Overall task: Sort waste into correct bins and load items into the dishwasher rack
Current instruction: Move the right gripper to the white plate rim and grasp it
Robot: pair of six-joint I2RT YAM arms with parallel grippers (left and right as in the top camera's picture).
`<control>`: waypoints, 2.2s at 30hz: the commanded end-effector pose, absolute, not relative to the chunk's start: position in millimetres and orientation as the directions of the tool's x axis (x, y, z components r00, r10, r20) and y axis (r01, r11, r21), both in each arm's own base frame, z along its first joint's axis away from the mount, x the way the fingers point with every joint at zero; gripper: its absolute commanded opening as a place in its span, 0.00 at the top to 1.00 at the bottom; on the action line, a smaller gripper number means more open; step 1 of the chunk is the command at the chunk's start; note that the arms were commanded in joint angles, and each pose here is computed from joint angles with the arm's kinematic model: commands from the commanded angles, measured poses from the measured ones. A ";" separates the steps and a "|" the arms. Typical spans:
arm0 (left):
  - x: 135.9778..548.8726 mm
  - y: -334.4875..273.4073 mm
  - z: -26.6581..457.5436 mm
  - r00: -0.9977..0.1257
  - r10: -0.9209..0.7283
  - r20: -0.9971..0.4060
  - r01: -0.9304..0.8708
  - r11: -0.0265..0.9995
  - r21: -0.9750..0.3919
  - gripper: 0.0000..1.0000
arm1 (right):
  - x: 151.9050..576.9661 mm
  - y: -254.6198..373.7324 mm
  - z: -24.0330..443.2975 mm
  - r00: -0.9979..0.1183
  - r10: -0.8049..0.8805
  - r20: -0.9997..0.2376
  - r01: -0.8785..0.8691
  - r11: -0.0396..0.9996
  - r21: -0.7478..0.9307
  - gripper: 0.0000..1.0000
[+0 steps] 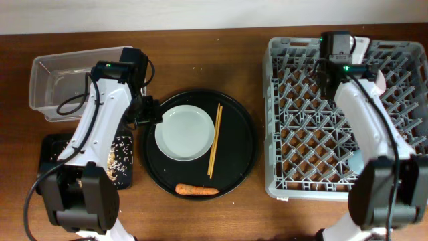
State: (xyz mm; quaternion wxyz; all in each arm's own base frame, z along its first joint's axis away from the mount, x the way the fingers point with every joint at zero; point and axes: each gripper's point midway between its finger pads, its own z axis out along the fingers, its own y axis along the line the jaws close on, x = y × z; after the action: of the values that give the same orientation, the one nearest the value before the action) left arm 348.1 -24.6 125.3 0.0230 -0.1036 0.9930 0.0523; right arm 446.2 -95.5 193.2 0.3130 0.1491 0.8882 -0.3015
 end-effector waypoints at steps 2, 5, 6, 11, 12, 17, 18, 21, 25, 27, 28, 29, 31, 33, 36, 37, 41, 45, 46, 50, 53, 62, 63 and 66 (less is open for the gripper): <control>350.6 -19.6 138.4 -0.971 -0.215 -0.102 -0.225 0.969 0.101 0.07 | 442.1 76.5 170.5 -0.825 -0.041 -0.564 -0.051 0.999 0.003 0.21; 350.3 -15.7 138.5 -0.967 -0.232 -0.103 -0.243 0.964 0.107 0.06 | 417.5 156.4 158.8 -0.850 -0.142 -0.507 -0.259 0.951 0.168 0.21; 350.2 -14.4 138.5 -0.966 -0.236 -0.102 -0.246 0.963 0.107 0.06 | 409.0 178.1 153.8 -0.851 -0.181 -0.493 -0.308 0.932 0.189 0.20; 350.0 -13.0 138.5 -0.966 -0.237 -0.102 -0.248 0.962 0.110 0.06 | 374.2 246.8 122.5 -0.878 -0.250 -0.409 -0.363 0.904 0.226 0.21; 350.0 -11.9 138.4 -0.966 -0.237 -0.104 -0.249 0.962 0.117 0.05 | 371.0 251.3 115.1 -0.893 -0.233 -0.385 -0.340 0.910 0.238 0.22; 350.0 -8.5 138.9 -0.966 -0.236 -0.109 -0.249 0.959 0.136 0.05 | 357.1 266.7 69.3 -0.956 -0.156 -0.249 -0.222 0.939 0.264 0.34; 350.0 -8.5 138.9 -0.966 -0.236 -0.109 -0.250 0.959 0.136 0.05 | 355.6 268.2 64.7 -0.961 -0.146 -0.236 -0.208 0.942 0.264 0.36; 350.1 -8.6 138.9 -0.965 -0.236 -0.110 -0.250 0.959 0.135 0.05 | 352.1 268.7 47.7 -0.968 -0.153 -0.200 -0.202 0.948 0.248 0.44; 349.3 -8.5 138.9 -0.966 -0.236 -0.107 -0.249 0.959 0.136 0.05 | 343.6 270.7 31.2 -0.987 -0.101 -0.125 -0.132 0.956 0.264 0.50; 349.5 -8.5 138.9 -0.966 -0.236 -0.107 -0.249 0.959 0.136 0.05 | 340.1 270.8 21.5 -0.991 -0.095 -0.098 -0.118 0.959 0.256 0.52; 349.5 -8.7 138.9 -0.966 -0.236 -0.107 -0.249 0.959 0.136 0.05 | 338.1 271.2 19.4 -0.991 -0.096 -0.090 -0.116 0.960 0.253 0.53; 349.4 -8.7 138.9 -0.966 -0.236 -0.107 -0.249 0.959 0.136 0.05 | 336.1 272.3 15.6 -0.991 -0.101 -0.082 -0.119 0.961 0.249 0.54; 349.4 -8.5 138.9 -0.966 -0.236 -0.107 -0.249 0.959 0.136 0.05 | 333.6 274.9 13.8 -0.991 -0.110 -0.079 -0.126 0.961 0.247 0.58; 349.4 -8.7 138.9 -0.966 -0.236 -0.107 -0.249 0.959 0.136 0.05 | 332.4 275.9 13.1 -0.991 -0.110 -0.078 -0.126 0.962 0.243 0.68; 349.3 -8.7 138.9 -0.966 -0.236 -0.107 -0.249 0.959 0.136 0.05 | 330.8 274.4 11.8 -0.994 -0.086 -0.063 -0.098 0.966 0.239 0.78; 349.3 -8.7 138.9 -0.966 -0.236 -0.107 -0.249 0.959 0.136 0.05 | 330.4 273.5 11.4 -0.995 -0.074 -0.059 -0.086 0.968 0.235 0.80; 349.2 -9.2 138.8 -0.966 -0.236 -0.106 -0.249 0.959 0.133 0.05 | 328.2 272.3 10.2 -0.998 -0.046 -0.042 -0.055 0.971 0.233 0.86; 349.2 -9.2 138.8 -0.966 -0.236 -0.105 -0.249 0.959 0.133 0.05 | 323.6 270.5 9.2 -1.000 0.010 -0.008 0.008 0.973 0.229 0.87; 349.2 -9.2 138.8 -0.966 -0.236 -0.105 -0.249 0.959 0.133 0.05 | 322.7 269.9 7.4 -1.000 0.027 0.002 0.026 0.974 0.225 0.87; 349.2 -9.2 138.8 -0.966 -0.236 -0.105 -0.248 0.959 0.134 0.05 | 318.0 274.4 -1.4 -0.995 0.081 0.054 0.092 0.966 0.241 0.87; 349.2 -9.2 138.8 -0.966 -0.236 -0.105 -0.249 0.959 0.133 0.05 | 316.3 276.2 -6.9 -0.994 0.079 0.070 0.094 0.965 0.246 0.96; 349.2 -9.2 138.8 -0.966 -0.236 -0.106 -0.249 0.959 0.133 0.05 | 339.1 271.2 28.7 -0.997 0.078 -0.019 0.069 0.954 0.293 0.96; 349.2 -9.2 138.8 -0.966 -0.236 -0.105 -0.248 0.959 0.133 0.05 | 345.3 267.4 40.2 -0.995 0.081 -0.050 0.063 0.954 0.292 0.96; 349.3 -9.2 138.8 -0.966 -0.236 -0.106 -0.249 0.959 0.133 0.05 | 373.0 242.4 89.1 -0.975 0.050 -0.215 -0.010 0.963 0.268 0.96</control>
State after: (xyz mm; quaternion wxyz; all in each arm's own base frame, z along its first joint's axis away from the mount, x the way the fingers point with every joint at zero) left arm 348.0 -12.4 126.1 0.0244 -0.1124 0.9908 0.0716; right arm 335.5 259.6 25.0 0.0058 0.0376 0.9907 0.1306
